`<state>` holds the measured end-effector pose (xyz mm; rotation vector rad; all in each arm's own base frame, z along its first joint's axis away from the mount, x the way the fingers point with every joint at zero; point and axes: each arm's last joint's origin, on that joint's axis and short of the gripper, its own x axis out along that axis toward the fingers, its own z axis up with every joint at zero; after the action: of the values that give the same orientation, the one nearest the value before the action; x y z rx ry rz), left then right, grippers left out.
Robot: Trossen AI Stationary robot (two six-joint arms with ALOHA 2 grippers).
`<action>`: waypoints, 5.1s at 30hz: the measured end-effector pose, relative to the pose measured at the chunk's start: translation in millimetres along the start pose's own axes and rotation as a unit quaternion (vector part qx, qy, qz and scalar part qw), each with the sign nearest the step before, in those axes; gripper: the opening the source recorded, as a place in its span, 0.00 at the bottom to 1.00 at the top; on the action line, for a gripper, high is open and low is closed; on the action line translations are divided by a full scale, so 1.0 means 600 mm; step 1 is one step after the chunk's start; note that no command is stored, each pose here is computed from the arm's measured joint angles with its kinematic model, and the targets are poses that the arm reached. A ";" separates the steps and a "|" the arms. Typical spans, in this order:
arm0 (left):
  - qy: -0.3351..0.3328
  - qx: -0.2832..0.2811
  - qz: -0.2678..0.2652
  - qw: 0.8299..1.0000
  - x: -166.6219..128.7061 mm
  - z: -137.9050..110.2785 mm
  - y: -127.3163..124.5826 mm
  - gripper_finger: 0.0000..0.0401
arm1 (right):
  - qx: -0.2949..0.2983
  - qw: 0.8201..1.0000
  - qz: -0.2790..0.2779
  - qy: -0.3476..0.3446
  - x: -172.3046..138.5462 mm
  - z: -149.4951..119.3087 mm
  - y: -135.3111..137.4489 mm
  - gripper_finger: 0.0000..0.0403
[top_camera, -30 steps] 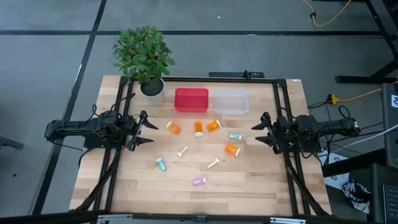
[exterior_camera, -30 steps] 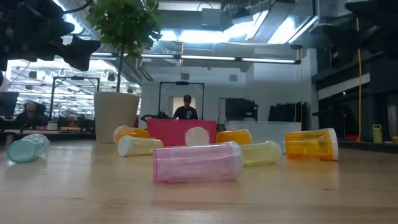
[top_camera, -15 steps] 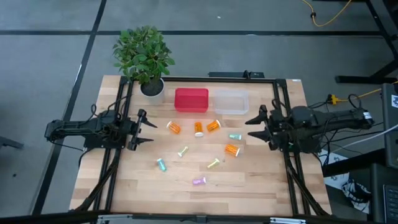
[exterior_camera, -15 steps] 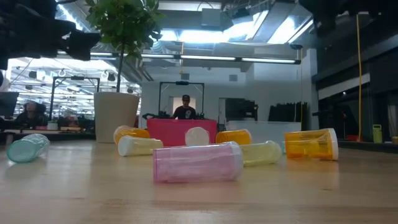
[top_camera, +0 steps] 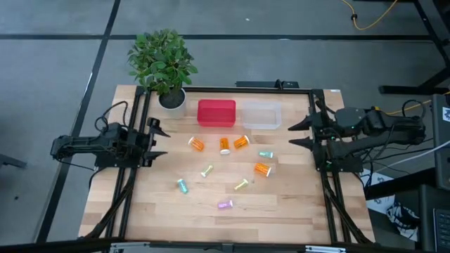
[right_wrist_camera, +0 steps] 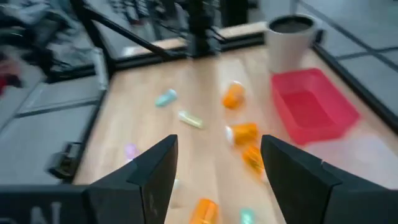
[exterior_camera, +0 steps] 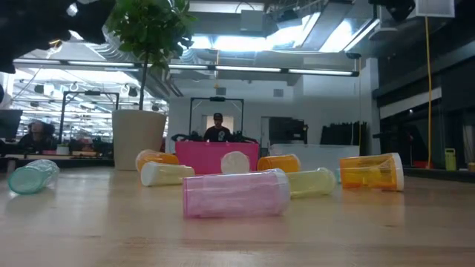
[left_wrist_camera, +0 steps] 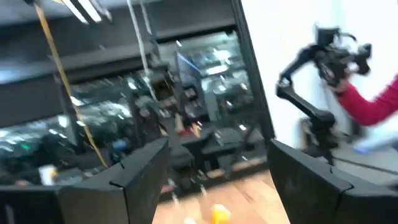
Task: Pick and place medicine bottles into bin by pill shape (circle, oval)
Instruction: Put the right blue tablet bottle into the transparent bin
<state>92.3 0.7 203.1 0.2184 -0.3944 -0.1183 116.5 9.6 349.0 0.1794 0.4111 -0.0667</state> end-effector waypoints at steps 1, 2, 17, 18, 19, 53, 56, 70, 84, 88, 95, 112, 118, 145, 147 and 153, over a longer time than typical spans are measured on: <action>0.001 0.003 0.016 1.000 0.000 0.000 0.002 0.66 | 0.002 1.000 -0.012 0.005 0.000 -0.002 -0.002 0.58; 0.001 0.004 0.035 0.999 0.000 0.001 0.004 0.66 | 0.009 1.000 -0.023 0.012 0.001 -0.004 -0.005 0.58; 0.092 -0.084 0.225 0.966 -0.001 0.004 0.024 0.66 | 0.117 0.975 -0.190 0.017 0.024 0.013 -0.048 0.58; 0.121 -0.103 0.228 0.961 -0.001 0.000 0.024 0.66 | 0.126 0.976 -0.178 0.027 0.028 0.012 -0.049 0.58; 0.142 -0.123 0.234 0.954 0.000 -0.002 0.024 0.66 | 0.136 0.976 -0.165 0.039 0.031 0.011 -0.051 0.58; 0.197 -0.117 0.211 0.950 0.046 0.023 0.020 0.66 | 0.171 0.965 -0.038 0.196 0.195 -0.010 -0.039 0.58; 0.201 -0.089 0.196 0.955 0.062 0.042 0.018 0.66 | 0.160 0.964 -0.041 0.207 0.186 -0.015 -0.023 0.58; 0.291 -0.090 0.187 0.934 0.108 0.050 0.004 0.66 | -0.004 0.952 -0.040 0.303 0.202 -0.053 0.006 0.58; 0.309 -0.107 0.198 0.924 0.102 0.047 0.004 0.66 | 0.048 0.899 -0.081 0.428 0.291 -0.103 -0.057 0.58; 0.325 -0.103 0.201 0.918 0.099 0.043 0.004 0.66 | 0.039 0.896 -0.075 0.436 0.310 -0.113 -0.059 0.58; 0.325 -0.146 0.221 0.908 0.097 0.040 0.003 0.66 | 0.038 0.880 -0.081 0.467 0.338 -0.138 -0.065 0.58; 0.346 -0.181 0.200 0.899 0.091 0.036 -0.012 0.66 | 0.017 0.839 -0.103 0.534 0.403 -0.206 -0.093 0.58; 0.349 -0.181 0.191 0.899 0.091 0.036 -0.016 0.66 | 0.033 0.843 -0.111 0.525 0.403 -0.203 -0.098 0.58; 0.348 -0.203 0.186 0.896 0.090 0.036 -0.022 0.66 | 0.082 0.848 -0.149 0.503 0.403 -0.198 -0.100 0.25; 0.348 -0.203 0.186 0.896 0.090 0.036 -0.022 0.66 | 0.090 0.847 -0.154 0.501 0.403 -0.198 -0.100 0.25; 0.348 -0.203 0.186 0.896 0.090 0.036 -0.022 0.66 | 0.102 0.845 -0.161 0.499 0.403 -0.198 -0.100 0.24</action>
<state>132.3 -24.8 239.4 -0.2361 0.3130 0.2553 285.1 -34.0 135.2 0.3504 1.4869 -0.3588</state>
